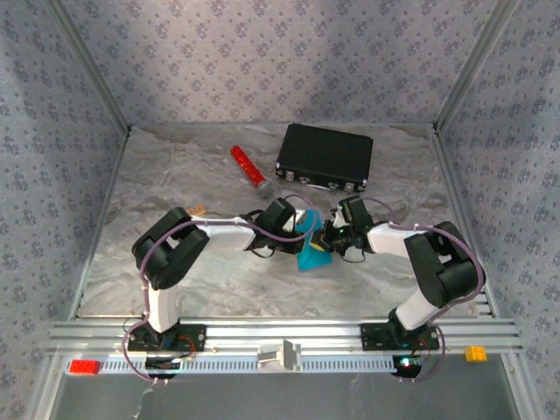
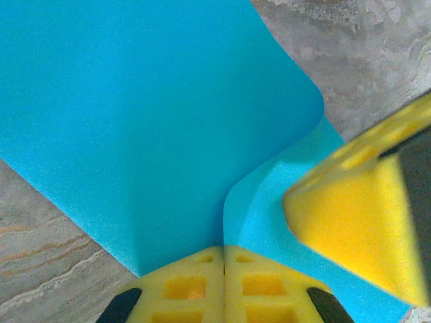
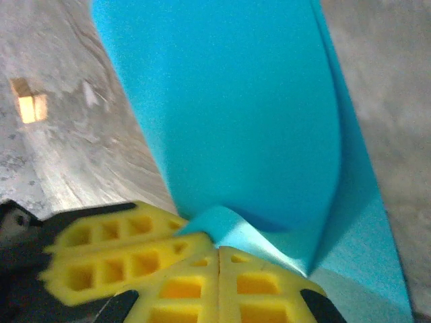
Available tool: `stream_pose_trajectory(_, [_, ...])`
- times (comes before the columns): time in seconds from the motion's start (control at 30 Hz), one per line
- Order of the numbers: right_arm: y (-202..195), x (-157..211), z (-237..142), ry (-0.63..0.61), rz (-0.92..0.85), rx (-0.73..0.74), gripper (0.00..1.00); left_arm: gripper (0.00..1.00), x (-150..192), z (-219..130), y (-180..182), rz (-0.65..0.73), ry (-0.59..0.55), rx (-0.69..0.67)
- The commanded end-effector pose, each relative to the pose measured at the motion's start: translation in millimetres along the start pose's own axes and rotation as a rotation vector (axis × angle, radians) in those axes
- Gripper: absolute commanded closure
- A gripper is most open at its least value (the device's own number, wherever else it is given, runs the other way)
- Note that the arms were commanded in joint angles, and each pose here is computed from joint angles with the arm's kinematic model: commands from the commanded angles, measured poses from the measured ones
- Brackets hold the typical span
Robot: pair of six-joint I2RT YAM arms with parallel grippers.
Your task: Fold a paper plane with a square sheet of paper (pick it up from the middle)
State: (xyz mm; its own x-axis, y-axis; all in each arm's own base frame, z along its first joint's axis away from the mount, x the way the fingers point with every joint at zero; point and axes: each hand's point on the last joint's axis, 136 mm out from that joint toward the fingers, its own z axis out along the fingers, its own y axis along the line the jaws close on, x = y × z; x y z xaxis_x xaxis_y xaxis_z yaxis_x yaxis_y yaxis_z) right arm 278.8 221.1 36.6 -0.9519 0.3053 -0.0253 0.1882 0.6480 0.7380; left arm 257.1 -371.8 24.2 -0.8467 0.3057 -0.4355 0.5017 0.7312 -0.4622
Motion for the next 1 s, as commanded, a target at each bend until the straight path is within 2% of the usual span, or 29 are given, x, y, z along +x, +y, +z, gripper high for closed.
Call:
stream_pose_trajectory(0.0, [-1.9, -9.1, -3.6, -0.015, -0.012, 0.018, 0.98, 0.99, 14.8, 7.3, 4.3, 0.003, 0.054, -0.013])
stream_pose_trajectory(0.33, [-61.7, 4.5, 6.3, -0.004, 0.085, 0.157, 0.98, 0.99, 15.6, 7.0, 4.9, 0.007, 0.056, -0.015])
stream_pose_trajectory(0.43, [-43.6, -0.2, 2.4, 0.001, 0.093, 0.076, 0.97, 0.99, 17.0, 6.1, 5.6, 0.013, 0.064, -0.021])
stream_pose_trajectory(0.67, [-1.6, -19.2, -14.1, -0.036, -0.010, 0.005, 0.96, 0.99, 18.1, 5.7, 6.5, 0.018, 0.068, -0.025])
stream_pose_trajectory(0.97, [-49.4, -6.3, 0.0, -0.002, 0.002, 0.180, 0.97, 0.99, 18.8, 6.2, 6.6, 0.016, 0.069, -0.023])
